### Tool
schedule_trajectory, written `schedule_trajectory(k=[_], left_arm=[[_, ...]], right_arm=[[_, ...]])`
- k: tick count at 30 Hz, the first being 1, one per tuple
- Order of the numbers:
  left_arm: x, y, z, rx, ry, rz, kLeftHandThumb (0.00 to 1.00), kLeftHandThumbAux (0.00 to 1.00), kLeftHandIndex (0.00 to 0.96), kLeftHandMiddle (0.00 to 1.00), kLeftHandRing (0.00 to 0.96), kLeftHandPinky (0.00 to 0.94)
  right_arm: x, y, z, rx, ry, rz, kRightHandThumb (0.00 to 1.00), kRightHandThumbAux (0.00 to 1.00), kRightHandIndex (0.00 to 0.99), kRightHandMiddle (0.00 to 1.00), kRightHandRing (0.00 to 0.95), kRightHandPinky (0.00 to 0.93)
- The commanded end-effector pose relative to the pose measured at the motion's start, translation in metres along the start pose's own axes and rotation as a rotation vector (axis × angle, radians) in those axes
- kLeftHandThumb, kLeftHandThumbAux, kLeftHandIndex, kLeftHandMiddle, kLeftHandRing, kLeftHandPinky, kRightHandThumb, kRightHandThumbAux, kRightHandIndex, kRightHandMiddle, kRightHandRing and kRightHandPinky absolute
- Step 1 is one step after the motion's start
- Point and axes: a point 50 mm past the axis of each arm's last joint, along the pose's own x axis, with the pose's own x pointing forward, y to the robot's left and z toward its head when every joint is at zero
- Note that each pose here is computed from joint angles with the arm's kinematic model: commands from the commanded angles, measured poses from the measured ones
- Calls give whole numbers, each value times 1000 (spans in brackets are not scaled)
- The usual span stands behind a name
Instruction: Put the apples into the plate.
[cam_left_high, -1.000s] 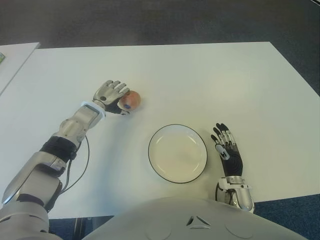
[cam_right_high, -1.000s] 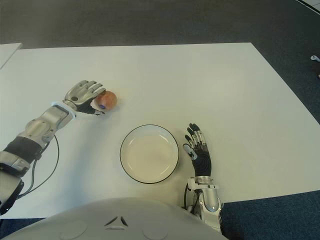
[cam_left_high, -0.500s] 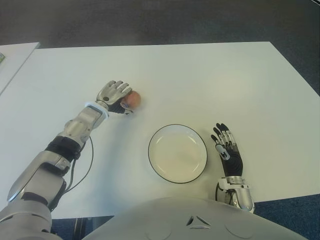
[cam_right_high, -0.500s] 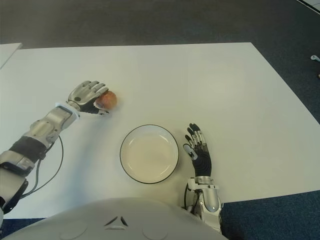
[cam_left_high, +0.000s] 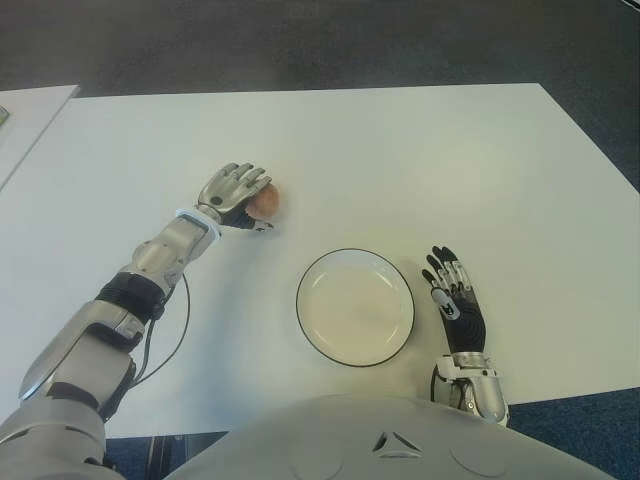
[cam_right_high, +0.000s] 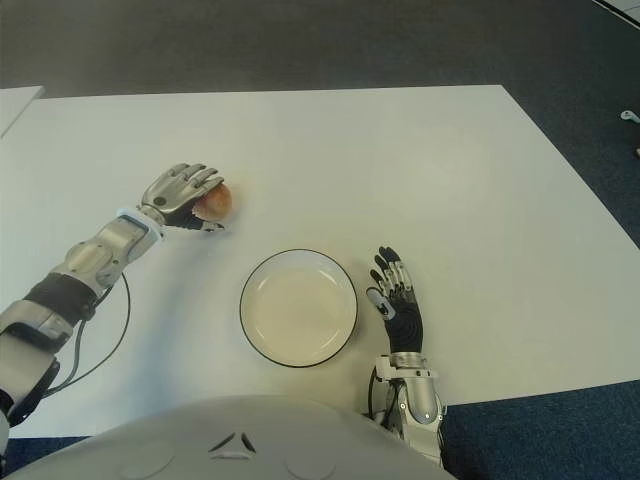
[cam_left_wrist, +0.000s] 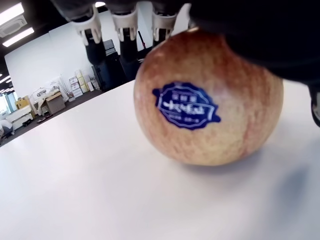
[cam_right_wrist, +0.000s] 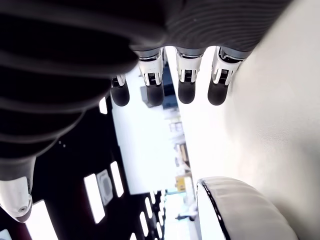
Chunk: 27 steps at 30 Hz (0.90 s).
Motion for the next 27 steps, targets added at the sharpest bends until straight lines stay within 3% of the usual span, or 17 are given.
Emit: schedule_trajectory(k=[1, 19, 27], left_arm=[[-1, -12, 8, -23, -29, -43, 312, 259, 0, 0, 0, 0], [4, -17, 12, -132, 5, -16, 311, 273, 0, 0, 0, 2], [6, -28, 14, -160, 43, -54, 317, 282, 0, 0, 0, 16]], right_arm=[[-11, -4, -23, 23, 138, -36, 228, 535, 36, 54, 0, 0], [-7, -4, -27, 9, 129, -36, 228, 530, 41, 69, 0, 0], [-5, -4, -26, 2, 111, -43, 223, 543, 41, 49, 0, 0]])
